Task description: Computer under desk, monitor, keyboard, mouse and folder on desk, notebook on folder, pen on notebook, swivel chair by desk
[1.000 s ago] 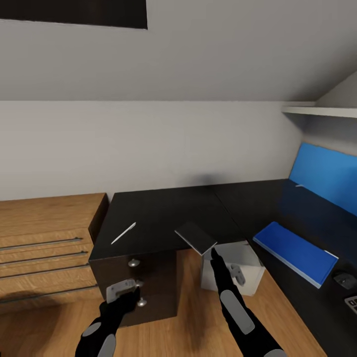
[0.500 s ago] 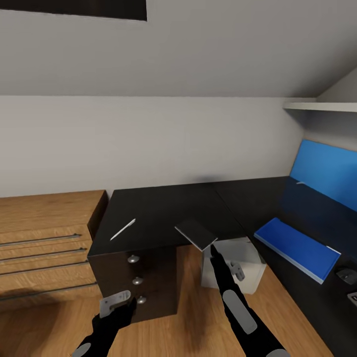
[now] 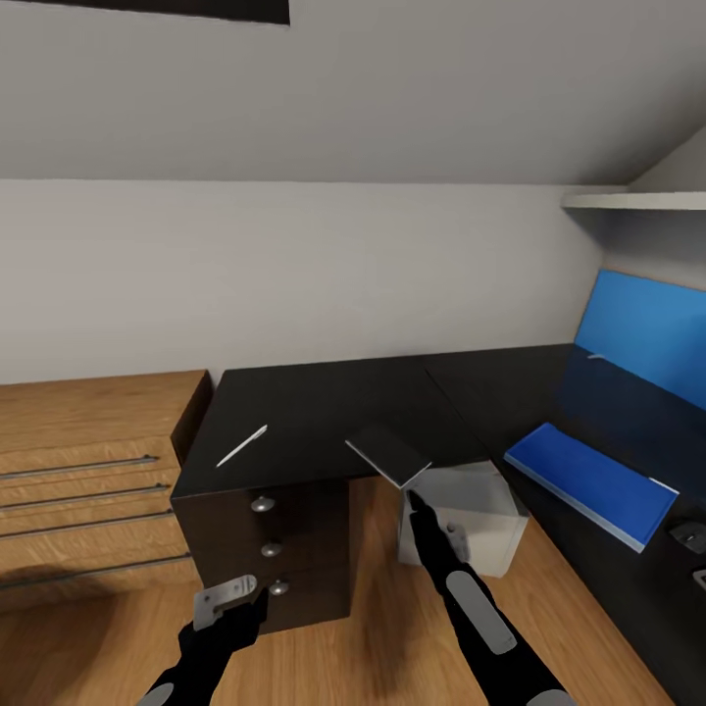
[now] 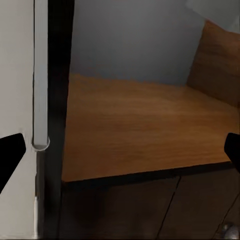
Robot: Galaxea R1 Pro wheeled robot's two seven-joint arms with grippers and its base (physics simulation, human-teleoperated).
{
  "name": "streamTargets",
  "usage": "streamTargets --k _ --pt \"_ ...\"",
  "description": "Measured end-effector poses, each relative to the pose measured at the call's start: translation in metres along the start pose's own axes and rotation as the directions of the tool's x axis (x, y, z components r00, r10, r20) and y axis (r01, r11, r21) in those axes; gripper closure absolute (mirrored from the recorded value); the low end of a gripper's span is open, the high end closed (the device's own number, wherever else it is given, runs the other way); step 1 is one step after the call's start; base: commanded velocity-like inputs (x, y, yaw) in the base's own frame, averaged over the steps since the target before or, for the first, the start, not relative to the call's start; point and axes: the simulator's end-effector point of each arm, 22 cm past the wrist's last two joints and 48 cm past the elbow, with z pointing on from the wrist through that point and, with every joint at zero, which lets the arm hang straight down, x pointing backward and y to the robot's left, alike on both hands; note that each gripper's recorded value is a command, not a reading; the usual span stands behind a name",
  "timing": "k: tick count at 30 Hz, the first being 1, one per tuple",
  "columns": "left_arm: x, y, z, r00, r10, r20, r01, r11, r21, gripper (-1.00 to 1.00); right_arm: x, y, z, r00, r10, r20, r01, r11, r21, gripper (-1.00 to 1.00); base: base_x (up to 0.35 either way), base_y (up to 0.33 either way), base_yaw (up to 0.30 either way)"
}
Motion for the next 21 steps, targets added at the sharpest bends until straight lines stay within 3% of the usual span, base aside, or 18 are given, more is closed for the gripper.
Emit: streamTargets --k 8,14,21 --pt "0.003 0.001 0.001 1.0 0.002 -0.007 -0.002 1.0 -0.002 -1.0 0.009 0.007 0.0 1.0 0.016 -0.027 -0.017 1.0 -0.015 -1.0 0.0 0.0 0.0" --pt "0.004 0.001 0.001 1.0 0.004 -0.009 -0.004 1.0 -0.004 -1.0 0.007 0.031 -0.001 0.999 0.023 -0.026 -0.024 0.998 -0.066 -1.0 0.0 0.0 0.0" --pt "0.006 0.002 0.002 1.0 0.006 -0.012 -0.006 1.0 -0.006 -1.0 0.009 0.033 -0.001 0.999 0.021 -0.03 -0.023 0.997 -0.069 -1.0 0.0 0.0 0.0"
